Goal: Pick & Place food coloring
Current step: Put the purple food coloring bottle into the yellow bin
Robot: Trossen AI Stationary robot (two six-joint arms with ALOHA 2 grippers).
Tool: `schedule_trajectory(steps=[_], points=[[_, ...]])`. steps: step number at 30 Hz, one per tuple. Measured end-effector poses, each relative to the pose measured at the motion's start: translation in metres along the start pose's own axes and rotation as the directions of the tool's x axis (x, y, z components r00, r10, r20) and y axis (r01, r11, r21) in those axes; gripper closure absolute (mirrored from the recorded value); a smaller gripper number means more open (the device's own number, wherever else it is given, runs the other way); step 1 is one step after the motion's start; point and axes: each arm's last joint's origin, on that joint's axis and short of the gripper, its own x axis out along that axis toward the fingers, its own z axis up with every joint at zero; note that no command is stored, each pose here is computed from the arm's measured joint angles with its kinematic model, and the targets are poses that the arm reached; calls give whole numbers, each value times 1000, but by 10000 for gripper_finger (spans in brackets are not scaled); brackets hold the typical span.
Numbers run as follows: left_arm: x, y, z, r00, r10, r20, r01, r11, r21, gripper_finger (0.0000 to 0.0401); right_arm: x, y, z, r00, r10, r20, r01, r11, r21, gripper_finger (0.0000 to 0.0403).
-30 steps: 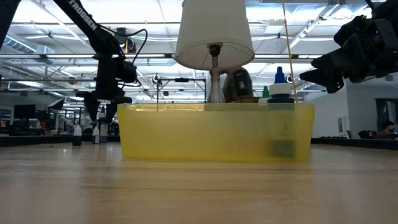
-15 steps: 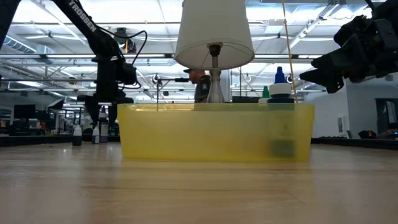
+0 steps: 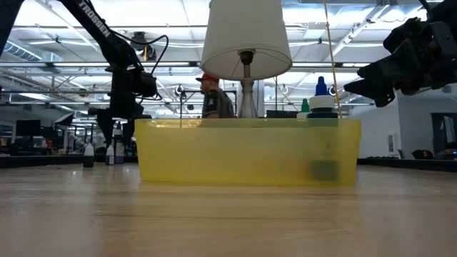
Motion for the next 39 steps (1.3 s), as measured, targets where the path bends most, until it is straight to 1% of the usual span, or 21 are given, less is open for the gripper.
schedule_trajectory(steps=[2,4,10,11,14,19,21,24,27,31,35,39], points=[[0,0,0,1000,-11,0,11,1000,-1,137,0,0,0,1000,0,0,0,1000,0,165],[0,0,0,1000,-15,0,15,1000,-1,156,0,0,0,1000,0,0,0,1000,0,165],[0,0,0,1000,-15,-7,15,1000,-15,244,0,0,0,1000,0,0,0,1000,0,165],[0,0,0,1000,-14,-8,14,1000,-15,253,0,0,0,1000,0,0,0,1000,0,165],[0,0,0,1000,-14,-7,14,1000,-14,253,0,0,0,1000,0,0,0,1000,0,165],[-5,1,-3,1000,-12,-18,13,999,36,253,0,0,0,1000,0,0,0,1000,0,165],[-16,1,-5,1000,-22,-12,23,998,53,253,0,0,0,1000,0,0,0,1000,0,165],[-41,-3,-10,995,-94,31,90,990,109,253,0,0,0,1000,0,0,0,1000,0,165],[-76,-13,-23,979,-183,89,163,966,200,253,0,0,0,1000,0,0,0,1000,0,165],[-126,-29,-53,938,-310,155,241,905,351,253,0,0,0,1000,0,0,0,1000,0,165],[-166,-53,-90,896,-400,192,267,831,489,253,0,0,0,1000,0,0,0,1000,0,165],[-190,-83,-125,870,-448,207,268,781,565,253,0,0,0,1000,0,0,0,1000,0,165]])
